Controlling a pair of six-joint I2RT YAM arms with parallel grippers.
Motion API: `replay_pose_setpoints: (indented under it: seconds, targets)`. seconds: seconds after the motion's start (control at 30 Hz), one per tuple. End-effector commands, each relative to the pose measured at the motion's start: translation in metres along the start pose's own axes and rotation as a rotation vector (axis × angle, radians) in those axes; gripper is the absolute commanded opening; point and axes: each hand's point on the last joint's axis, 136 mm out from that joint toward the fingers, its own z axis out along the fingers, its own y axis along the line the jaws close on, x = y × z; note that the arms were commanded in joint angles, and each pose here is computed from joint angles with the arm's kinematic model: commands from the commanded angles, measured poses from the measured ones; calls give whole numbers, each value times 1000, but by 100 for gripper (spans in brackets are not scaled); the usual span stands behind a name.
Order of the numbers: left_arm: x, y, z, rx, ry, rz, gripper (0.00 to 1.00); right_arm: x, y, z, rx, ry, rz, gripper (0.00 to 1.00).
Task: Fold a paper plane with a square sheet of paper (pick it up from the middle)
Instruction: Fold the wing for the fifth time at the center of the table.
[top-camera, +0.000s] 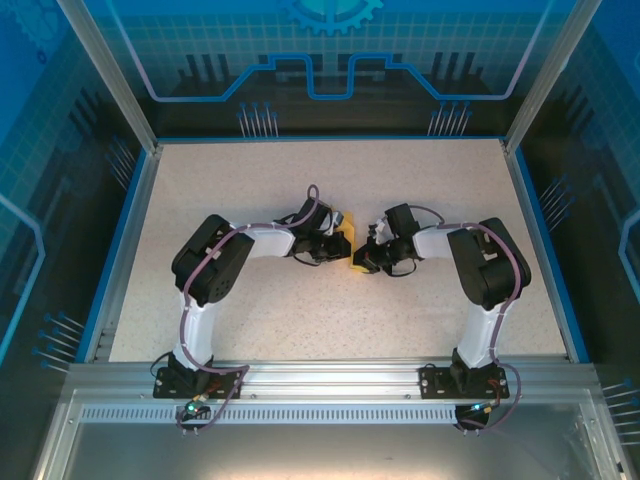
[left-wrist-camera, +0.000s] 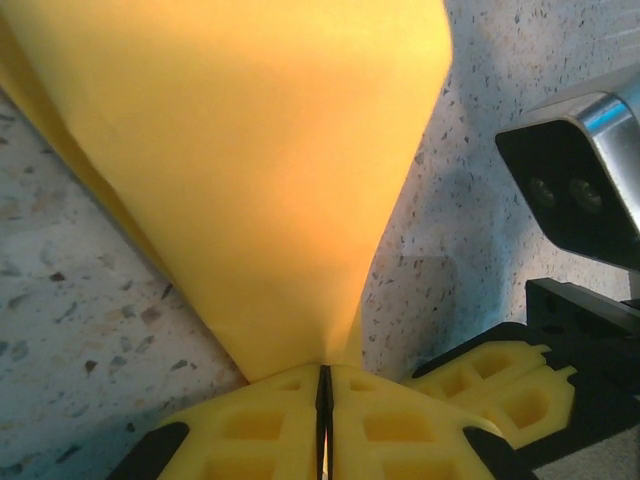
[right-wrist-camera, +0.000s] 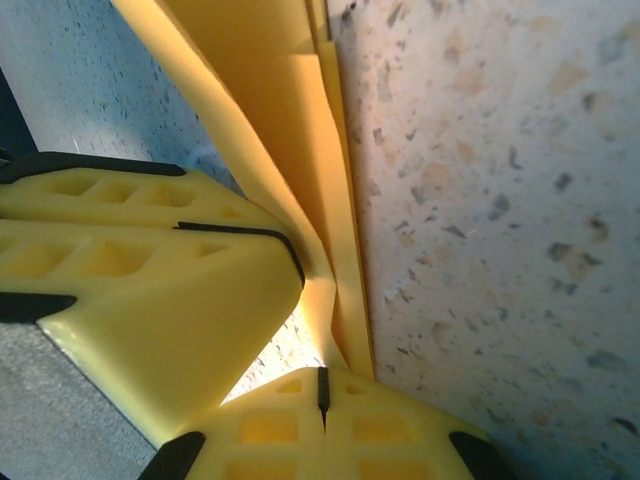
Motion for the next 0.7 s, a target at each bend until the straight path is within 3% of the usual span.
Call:
replay_pose_setpoints:
  seconds: [0.0,0.33,0.67]
  targets:
    - [-17,15,6,-86,-54,39,13,40,-82,9,287,99,157,1]
    - [-43,17,5,-107,-91,77,14,57,-102,6,373,148,140,2]
    - [-68,44,4,-123,-117,60,14,62,-104,7,368,156,147,2]
